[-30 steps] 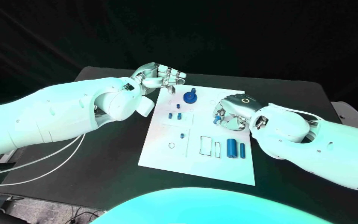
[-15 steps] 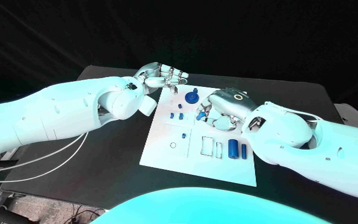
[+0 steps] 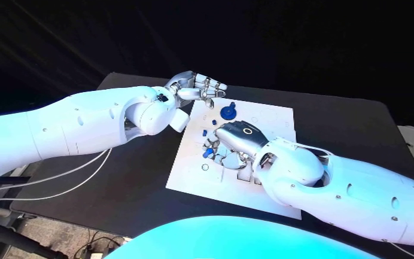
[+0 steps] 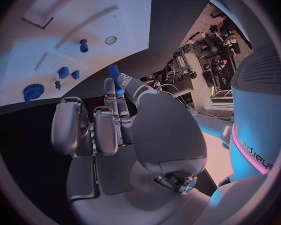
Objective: Assemble the parts on the task board
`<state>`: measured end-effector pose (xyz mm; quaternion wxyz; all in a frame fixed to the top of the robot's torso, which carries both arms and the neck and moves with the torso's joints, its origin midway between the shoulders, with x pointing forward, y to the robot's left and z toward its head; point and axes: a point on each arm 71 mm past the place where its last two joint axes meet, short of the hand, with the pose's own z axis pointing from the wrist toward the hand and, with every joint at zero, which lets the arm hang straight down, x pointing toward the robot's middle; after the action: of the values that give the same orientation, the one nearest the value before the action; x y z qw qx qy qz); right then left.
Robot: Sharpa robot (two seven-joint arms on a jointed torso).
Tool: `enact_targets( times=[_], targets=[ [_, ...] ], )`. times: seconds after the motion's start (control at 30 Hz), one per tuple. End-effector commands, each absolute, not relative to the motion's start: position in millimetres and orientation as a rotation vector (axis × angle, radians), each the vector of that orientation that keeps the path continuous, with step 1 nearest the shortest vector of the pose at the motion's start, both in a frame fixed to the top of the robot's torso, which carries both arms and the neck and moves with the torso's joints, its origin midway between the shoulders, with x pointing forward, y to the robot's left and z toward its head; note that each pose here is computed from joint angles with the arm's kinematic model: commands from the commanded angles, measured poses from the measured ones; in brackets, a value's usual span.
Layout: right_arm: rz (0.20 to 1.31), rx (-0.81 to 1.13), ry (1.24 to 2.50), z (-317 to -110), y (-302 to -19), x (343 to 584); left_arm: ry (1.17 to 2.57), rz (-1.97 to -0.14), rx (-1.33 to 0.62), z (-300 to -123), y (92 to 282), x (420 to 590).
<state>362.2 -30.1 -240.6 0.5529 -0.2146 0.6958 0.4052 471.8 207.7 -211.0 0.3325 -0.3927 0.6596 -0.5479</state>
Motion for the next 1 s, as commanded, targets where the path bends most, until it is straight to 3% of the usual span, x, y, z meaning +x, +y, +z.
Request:
enact_targets(
  times=[0.03,0.33,1.0],
  targets=[
    [0.978,-0.519,1.661,-249,-26,362,1.712,-1.448,-1.027,-210.1,207.2,473.0],
    [0.957,-0.537,1.719,-270,-21,363,1.697,-1.436,-1.04,-210.8,211.3,475.4],
    [0.916,-0.57,1.772,-283,-23,365,1.698,-1.435,-1.042,-210.9,211.9,475.7]
  ],
)
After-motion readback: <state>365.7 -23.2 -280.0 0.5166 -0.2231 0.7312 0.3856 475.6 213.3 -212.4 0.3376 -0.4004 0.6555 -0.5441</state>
